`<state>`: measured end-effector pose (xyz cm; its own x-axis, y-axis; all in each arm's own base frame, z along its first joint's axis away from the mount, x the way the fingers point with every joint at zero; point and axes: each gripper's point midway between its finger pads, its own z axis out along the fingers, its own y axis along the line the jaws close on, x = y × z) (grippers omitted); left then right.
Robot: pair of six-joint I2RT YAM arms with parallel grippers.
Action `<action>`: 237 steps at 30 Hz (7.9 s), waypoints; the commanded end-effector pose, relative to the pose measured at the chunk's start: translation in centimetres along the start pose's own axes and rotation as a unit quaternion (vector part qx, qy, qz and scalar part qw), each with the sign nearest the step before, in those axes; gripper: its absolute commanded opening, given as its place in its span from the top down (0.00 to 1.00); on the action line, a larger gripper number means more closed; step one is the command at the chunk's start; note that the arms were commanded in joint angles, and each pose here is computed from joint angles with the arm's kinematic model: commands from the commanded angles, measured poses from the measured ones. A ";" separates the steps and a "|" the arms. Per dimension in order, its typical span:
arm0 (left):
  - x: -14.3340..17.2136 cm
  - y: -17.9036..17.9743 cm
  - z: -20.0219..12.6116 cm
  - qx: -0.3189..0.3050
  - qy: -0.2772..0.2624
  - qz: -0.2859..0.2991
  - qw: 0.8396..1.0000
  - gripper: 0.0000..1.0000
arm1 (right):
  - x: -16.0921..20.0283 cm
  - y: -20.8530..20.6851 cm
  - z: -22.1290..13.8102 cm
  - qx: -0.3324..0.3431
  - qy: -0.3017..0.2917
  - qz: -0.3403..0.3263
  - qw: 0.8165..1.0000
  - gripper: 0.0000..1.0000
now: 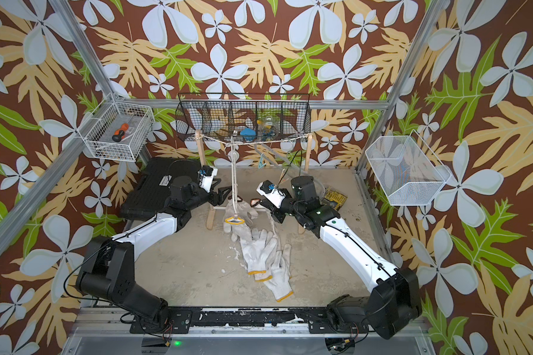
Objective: Clip the gloves onto a hanger to dry
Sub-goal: Open the clamp at the hanger, then clamp the glove onto the hanger.
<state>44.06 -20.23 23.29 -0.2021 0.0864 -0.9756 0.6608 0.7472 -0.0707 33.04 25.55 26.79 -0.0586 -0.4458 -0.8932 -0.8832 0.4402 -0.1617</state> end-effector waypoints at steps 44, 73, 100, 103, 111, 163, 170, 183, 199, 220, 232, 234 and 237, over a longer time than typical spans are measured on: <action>-2.7 -0.3 5.3 0.164 0.036 0.097 0.981 0.32 | 0.9 -1.5 2.1 -0.026 -0.009 0.018 0.999 1.00; -3.8 0.6 5.5 0.134 0.047 0.190 0.971 0.41 | 1.3 -1.5 2.7 -0.037 -0.002 0.024 0.999 1.00; -4.2 0.8 6.8 0.141 0.029 0.176 0.974 0.56 | 1.4 -1.5 2.8 -0.039 0.000 0.028 0.999 1.00; -4.1 0.8 6.8 0.139 0.031 0.175 0.974 0.62 | 1.3 -1.6 2.8 -0.038 -0.001 0.027 0.999 1.00; -4.0 0.7 6.6 0.140 0.032 0.172 0.975 0.77 | 1.4 -2.0 2.9 -0.030 0.003 0.028 0.999 1.00; -4.9 -4.5 3.8 0.284 -0.035 0.039 0.958 0.78 | -0.5 -4.4 12.1 -0.115 -0.051 0.083 0.989 1.00; -4.8 -4.4 3.7 0.284 -0.035 0.037 0.958 0.79 | -0.8 -3.9 11.7 -0.123 -0.064 0.069 0.988 1.00; -4.6 -4.8 3.5 0.297 -0.033 0.032 0.954 0.79 | -1.5 -4.9 11.9 -0.110 -0.075 0.069 0.989 1.00; -4.3 -5.2 3.4 0.312 -0.029 0.022 0.949 0.78 | -2.1 -5.1 11.7 -0.125 -0.105 0.072 0.984 1.00; -4.6 -3.7 3.0 0.263 -0.032 0.029 0.964 0.23 | 0.0 -5.3 12.3 -0.113 -0.069 0.077 0.988 0.75; -4.1 -3.2 2.0 0.217 -0.018 0.033 0.975 0.00 | 3.1 -5.4 11.1 -0.067 -0.001 0.055 0.996 0.50; -4.1 -3.1 1.7 0.204 -0.017 0.035 0.978 0.00 | 3.4 -5.2 10.4 -0.059 0.008 0.055 0.997 0.49; -4.0 -2.8 1.2 0.183 -0.014 0.035 0.982 0.00 | 4.6 -5.0 9.2 -0.037 0.034 0.051 0.997 0.47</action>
<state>43.67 -24.01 27.01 -0.1453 0.0939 -0.9849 0.9068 0.4108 -0.0946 41.72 29.74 20.26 -0.1743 -0.4036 -0.8982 -0.9197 0.3927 0.0020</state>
